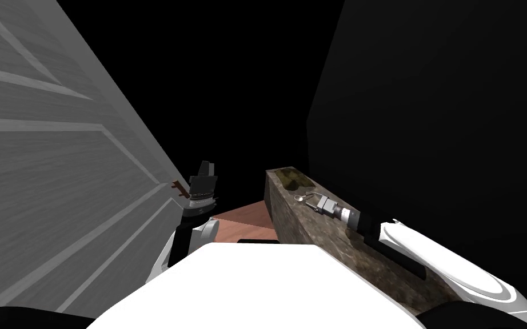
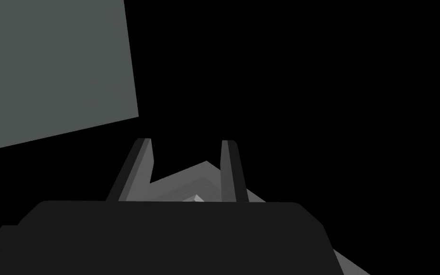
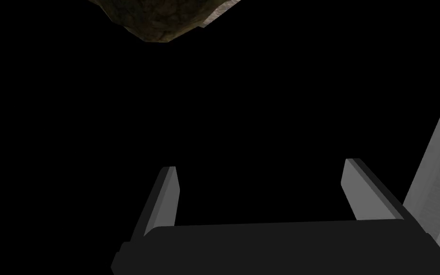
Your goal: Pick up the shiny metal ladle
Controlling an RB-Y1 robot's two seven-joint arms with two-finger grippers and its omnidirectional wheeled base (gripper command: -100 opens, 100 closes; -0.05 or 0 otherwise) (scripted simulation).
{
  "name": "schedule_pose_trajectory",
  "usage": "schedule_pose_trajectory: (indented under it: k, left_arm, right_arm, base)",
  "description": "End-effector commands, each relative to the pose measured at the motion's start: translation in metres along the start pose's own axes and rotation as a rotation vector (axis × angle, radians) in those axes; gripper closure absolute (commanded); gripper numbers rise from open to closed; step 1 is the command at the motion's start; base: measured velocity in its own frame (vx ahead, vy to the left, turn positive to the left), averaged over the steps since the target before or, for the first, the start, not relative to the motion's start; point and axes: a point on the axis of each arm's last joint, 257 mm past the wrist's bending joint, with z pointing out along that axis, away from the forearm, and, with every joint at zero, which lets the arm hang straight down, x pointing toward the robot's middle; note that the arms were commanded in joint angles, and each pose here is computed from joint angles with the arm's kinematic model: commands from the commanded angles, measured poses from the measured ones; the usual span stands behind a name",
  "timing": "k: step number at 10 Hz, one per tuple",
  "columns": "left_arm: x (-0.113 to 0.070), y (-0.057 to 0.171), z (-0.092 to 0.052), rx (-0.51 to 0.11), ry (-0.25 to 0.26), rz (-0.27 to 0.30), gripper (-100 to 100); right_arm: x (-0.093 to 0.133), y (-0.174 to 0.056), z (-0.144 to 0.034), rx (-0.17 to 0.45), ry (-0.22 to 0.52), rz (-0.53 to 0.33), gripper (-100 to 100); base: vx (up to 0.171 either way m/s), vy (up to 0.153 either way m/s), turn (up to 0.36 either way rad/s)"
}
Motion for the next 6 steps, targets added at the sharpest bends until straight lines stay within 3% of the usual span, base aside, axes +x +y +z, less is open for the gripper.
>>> schedule_pose_trajectory:
  k: [1,4,5,6]
  left_arm:
    - [0.0,0.0,0.0,0.0,0.0,0.0,0]
    - [0.0,0.0,0.0,0.0,0.0,0.0,0]
    - [0.0,0.0,0.0,0.0,0.0,0.0,0]
    - [0.0,0.0,0.0,0.0,0.0,0.0,0]
  right_arm:
    - [0.021,-0.002,-0.005,-0.016,0.077,-0.064,-100]
    - [0.04,-0.004,-0.009,-0.053,0.16,-0.154,-100]
    - [0.059,-0.005,-0.015,-0.07,0.222,-0.202,-100]
    - [0.059,-0.006,-0.015,-0.081,0.23,-0.219,-100]
  base:
    - [0.016,-0.025,0.158]
    - [0.018,-0.019,0.143]
    - [0.026,-0.02,0.226]
    - [0.022,-0.023,0.091]
